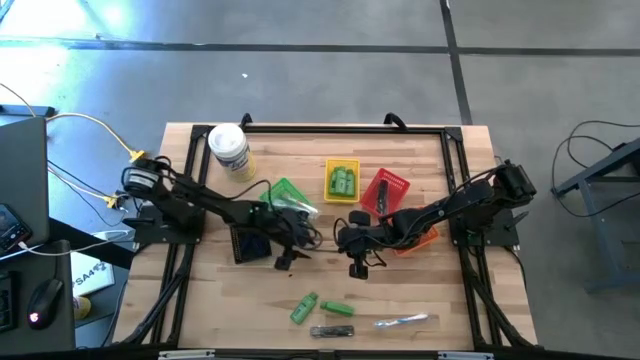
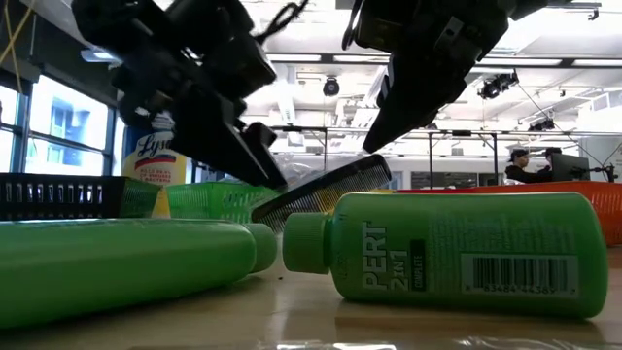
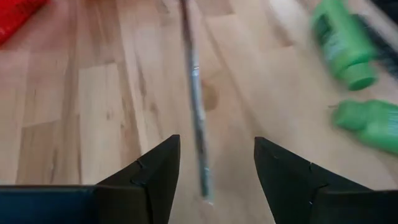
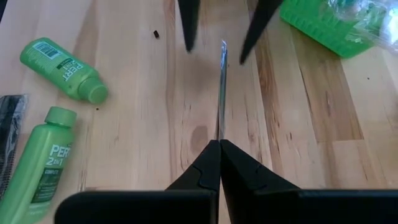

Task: Pick & Place Travel size toiletries

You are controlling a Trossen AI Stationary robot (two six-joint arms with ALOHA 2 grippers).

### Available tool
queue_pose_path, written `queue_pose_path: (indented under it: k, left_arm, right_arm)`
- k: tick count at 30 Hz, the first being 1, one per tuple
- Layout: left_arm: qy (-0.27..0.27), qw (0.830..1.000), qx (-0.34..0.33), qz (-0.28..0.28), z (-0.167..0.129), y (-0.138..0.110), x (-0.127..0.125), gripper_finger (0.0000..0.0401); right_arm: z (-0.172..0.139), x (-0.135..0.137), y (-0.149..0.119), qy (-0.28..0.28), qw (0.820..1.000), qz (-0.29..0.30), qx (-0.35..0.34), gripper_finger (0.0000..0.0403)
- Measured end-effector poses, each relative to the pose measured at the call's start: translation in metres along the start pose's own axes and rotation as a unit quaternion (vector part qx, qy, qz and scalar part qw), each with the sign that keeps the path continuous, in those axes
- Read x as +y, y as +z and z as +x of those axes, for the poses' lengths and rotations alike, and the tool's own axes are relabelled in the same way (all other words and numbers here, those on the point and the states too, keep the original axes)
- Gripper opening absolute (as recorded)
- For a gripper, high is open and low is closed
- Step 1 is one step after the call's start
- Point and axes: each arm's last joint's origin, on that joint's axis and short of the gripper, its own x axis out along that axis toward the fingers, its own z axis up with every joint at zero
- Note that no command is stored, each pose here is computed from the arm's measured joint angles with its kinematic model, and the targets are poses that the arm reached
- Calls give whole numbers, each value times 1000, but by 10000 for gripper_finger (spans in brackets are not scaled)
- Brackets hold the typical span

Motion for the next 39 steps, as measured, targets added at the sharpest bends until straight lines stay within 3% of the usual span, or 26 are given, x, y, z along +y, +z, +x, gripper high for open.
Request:
queue_pose_path:
  k: [4,20,29,36,39]
  left_arm:
    - [27,1000,13,-1,7,-2,3,200]
    - [44,999,16,9,9,-4,4,190]
    - [48,999,14,21,9,-3,4,116]
    - [48,998,13,25,15,-7,5,15]
    - [52,998,19,25,17,-9,5,14]
  right_arm:
    - [0,0,0,-1,1000,0,-1,2]
    - [0,1,5,3,1000,2,-29,2]
    - [0,2,8,7,999,1,-42,2]
    - [0,2,8,0,999,2,-46,2]
    - [0,2,8,0,999,0,-45,2]
